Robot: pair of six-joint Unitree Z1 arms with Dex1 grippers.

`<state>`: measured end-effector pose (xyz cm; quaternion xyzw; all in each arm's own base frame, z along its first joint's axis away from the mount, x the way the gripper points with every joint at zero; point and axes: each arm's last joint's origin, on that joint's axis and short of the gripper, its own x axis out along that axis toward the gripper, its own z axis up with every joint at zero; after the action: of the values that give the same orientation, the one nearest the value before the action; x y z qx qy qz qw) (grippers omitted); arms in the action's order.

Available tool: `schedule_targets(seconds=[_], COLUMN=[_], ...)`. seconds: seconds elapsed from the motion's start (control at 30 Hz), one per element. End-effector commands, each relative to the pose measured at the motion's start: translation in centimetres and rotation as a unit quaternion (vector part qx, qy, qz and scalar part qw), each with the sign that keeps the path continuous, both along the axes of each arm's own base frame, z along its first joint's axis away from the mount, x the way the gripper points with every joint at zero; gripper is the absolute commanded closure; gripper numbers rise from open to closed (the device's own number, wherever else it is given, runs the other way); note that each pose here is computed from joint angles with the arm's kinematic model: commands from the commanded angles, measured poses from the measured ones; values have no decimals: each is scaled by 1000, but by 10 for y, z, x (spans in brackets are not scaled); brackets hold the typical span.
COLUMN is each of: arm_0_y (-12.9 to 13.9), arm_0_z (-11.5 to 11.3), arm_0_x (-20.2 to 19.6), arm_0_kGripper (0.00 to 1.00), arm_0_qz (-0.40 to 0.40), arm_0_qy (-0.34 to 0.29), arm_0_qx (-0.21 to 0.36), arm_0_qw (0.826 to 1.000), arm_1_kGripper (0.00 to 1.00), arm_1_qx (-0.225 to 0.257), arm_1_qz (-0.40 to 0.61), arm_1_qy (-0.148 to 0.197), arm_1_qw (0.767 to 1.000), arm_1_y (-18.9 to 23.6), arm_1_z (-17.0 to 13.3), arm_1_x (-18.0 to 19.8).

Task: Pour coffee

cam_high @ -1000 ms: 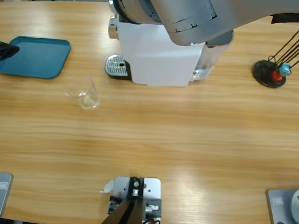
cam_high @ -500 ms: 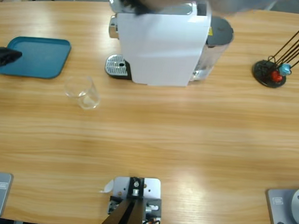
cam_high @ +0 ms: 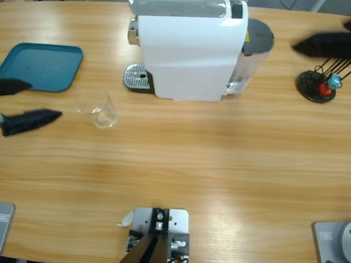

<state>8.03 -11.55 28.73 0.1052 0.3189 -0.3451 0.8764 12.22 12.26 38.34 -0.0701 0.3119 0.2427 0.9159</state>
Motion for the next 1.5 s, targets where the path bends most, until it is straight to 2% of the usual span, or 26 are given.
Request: schedule_targets(seconds=[0.03,0.17,0.53,0.73,1.0,1.17,1.27,1.3,1.33,1.5], arm_0_y=[-13,-24,-47,-62,-64,-64,-67,-67,-66,-59], arm_0_z=[-51,-66,-95,-111,-110,-114,-118,-120,-120,-108], arm_0_x=[2,9,23,34,38,38,40,40,41,38], arm_0_kGripper=[36,36,36,69,69,279,734,923,1000,1000], arm_0_qz=[3,11,21,37,63,65,67,71,75,70], arm_0_qy=[36,38,37,27,7,10,9,7,-1,-40], arm_0_qx=[5,13,30,39,22,27,33,34,30,18], arm_0_qw=[999,999,999,998,998,997,997,997,997,997], arm_1_kGripper=[0,0,0,0,0,0,0,0,0,0], arm_1_qx=[-22,-31,-47,-55,-55,-52,-48,-47,-46,-46], arm_1_qz=[1,2,1,-1,0,2,2,1,2,1], arm_1_qy=[21,35,47,50,50,50,48,46,45,45], arm_1_qw=[1000,999,998,997,997,997,998,998,998,998], arm_1_y=[-47,-53,-45,-41,-40,-40,-40,-40,-40,-40], arm_1_z=[-39,-54,-60,-62,-63,-61,-59,-58,-57,-57], arm_1_x=[-42,-47,-40,-36,-36,-36,-36,-36,-36,-36])
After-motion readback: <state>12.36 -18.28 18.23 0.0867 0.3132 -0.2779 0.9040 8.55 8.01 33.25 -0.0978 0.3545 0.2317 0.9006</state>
